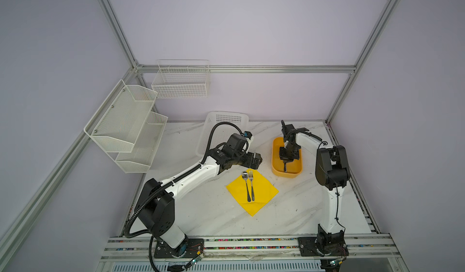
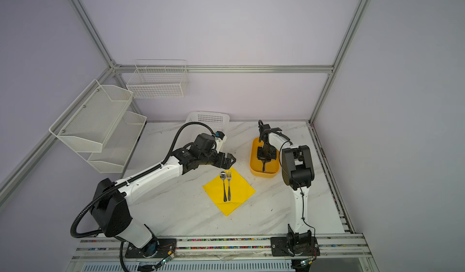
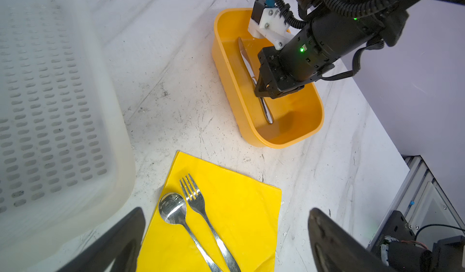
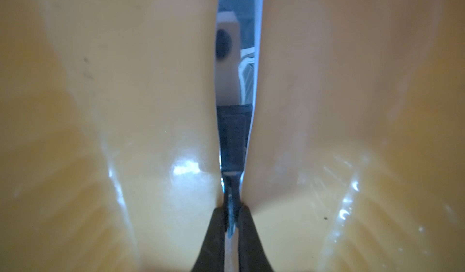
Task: Place the utensils on the paper napkin and roll it up
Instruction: 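Close the right gripper on the knife handle in the tray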
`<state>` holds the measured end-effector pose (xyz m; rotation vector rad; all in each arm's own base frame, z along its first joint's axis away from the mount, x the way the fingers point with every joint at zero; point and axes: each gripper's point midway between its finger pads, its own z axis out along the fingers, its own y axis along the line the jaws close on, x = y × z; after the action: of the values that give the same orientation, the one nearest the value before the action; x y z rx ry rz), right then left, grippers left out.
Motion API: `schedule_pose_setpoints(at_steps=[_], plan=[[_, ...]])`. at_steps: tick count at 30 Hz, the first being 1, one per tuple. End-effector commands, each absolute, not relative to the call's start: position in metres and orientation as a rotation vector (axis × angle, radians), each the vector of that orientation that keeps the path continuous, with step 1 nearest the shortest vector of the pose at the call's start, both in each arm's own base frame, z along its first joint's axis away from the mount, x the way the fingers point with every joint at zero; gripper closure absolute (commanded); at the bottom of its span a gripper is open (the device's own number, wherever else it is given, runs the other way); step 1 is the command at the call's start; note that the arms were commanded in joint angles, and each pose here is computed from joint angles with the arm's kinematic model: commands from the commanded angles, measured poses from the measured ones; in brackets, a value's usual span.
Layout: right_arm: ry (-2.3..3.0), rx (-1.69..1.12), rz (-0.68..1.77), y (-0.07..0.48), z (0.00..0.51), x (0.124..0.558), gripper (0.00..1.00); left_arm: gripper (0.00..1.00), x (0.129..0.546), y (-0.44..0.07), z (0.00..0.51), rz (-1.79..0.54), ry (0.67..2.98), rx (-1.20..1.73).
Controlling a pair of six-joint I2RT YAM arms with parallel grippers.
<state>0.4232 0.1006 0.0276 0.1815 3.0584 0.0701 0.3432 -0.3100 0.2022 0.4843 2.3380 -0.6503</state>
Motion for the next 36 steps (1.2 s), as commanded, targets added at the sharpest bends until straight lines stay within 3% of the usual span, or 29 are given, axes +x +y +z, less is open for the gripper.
schedule_pose_setpoints(at_steps=[1, 19, 30, 36], plan=[[3.045, 0.146, 0.015, 0.099, 0.023, 0.431, 0.94, 0.0, 0.345, -0.308, 0.221, -0.661, 2.287, 0.485], [3.192, 0.191, -0.035, 0.096, -0.029, 0.392, 0.83, 0.0, 0.349, -0.309, 0.216, -0.653, 2.298, 0.489], [3.266, 0.207, -0.115, 0.091, -0.06, 0.364, 0.83, 0.0, 0.349, -0.304, 0.216, -0.651, 2.3, 0.479], [3.236, 0.209, -0.138, 0.088, -0.051, 0.369, 0.88, 0.0, 0.348, -0.303, 0.218, -0.652, 2.295, 0.475]])
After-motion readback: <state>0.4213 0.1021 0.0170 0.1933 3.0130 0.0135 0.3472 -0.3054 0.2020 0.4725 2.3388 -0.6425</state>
